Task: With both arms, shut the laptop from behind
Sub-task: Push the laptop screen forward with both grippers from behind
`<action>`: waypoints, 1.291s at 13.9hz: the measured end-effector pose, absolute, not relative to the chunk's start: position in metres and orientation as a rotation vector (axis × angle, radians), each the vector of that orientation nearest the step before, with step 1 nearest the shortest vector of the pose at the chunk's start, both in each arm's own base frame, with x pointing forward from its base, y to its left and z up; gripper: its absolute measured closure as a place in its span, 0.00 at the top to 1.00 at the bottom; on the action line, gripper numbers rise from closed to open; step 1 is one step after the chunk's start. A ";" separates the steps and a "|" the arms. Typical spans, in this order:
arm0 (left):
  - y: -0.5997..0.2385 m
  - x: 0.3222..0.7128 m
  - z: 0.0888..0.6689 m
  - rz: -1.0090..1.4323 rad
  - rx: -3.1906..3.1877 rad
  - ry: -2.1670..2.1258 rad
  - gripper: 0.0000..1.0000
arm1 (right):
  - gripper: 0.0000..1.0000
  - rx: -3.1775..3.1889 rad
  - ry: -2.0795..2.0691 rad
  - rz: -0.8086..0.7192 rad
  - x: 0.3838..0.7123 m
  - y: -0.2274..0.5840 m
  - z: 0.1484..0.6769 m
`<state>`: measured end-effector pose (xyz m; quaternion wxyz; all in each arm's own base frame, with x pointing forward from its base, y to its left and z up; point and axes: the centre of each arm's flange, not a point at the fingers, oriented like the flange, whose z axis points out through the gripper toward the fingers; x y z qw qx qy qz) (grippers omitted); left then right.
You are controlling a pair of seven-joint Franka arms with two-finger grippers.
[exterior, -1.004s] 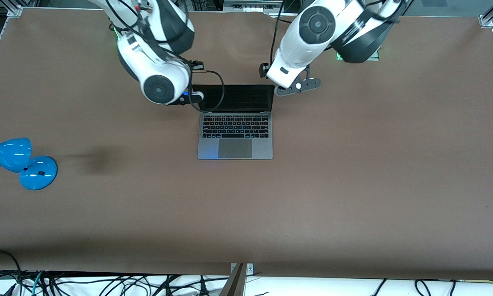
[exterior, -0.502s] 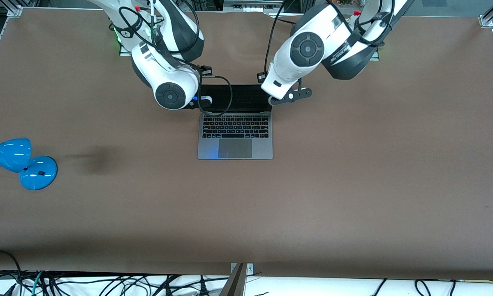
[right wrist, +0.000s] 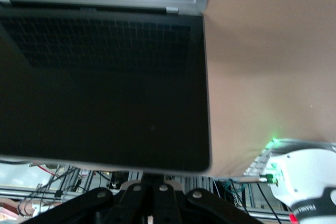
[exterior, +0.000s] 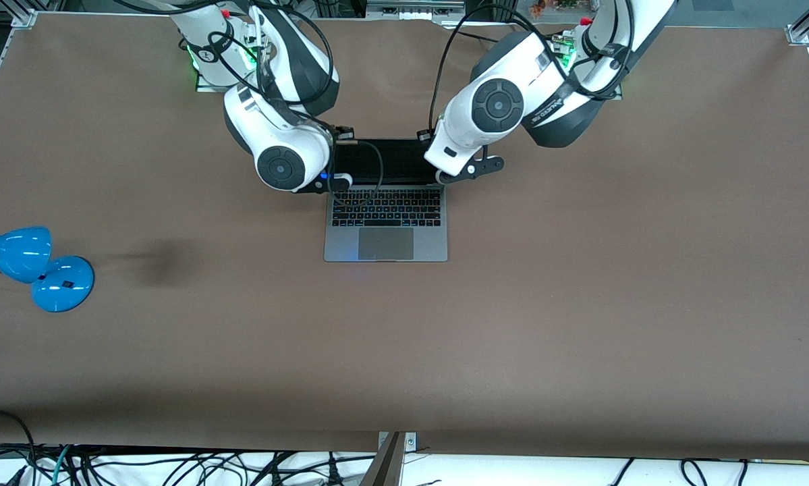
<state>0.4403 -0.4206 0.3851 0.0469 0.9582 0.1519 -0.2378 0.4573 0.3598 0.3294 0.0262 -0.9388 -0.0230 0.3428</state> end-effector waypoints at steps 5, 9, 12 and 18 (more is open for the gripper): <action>-0.434 0.419 0.364 -0.729 2.935 0.464 0.01 | 0.04 -2.902 -0.062 1.025 0.461 0.361 0.328; -0.432 0.425 0.351 -0.731 2.918 0.485 0.01 | 0.04 -2.902 -0.060 1.020 0.462 0.361 0.328; -0.428 0.431 0.350 -0.720 2.912 0.500 0.01 | 0.04 -2.903 -0.056 1.000 0.463 0.362 0.328; -0.419 0.446 0.351 -0.672 2.918 0.516 0.01 | 0.06 -2.904 -0.036 0.930 0.471 0.362 0.330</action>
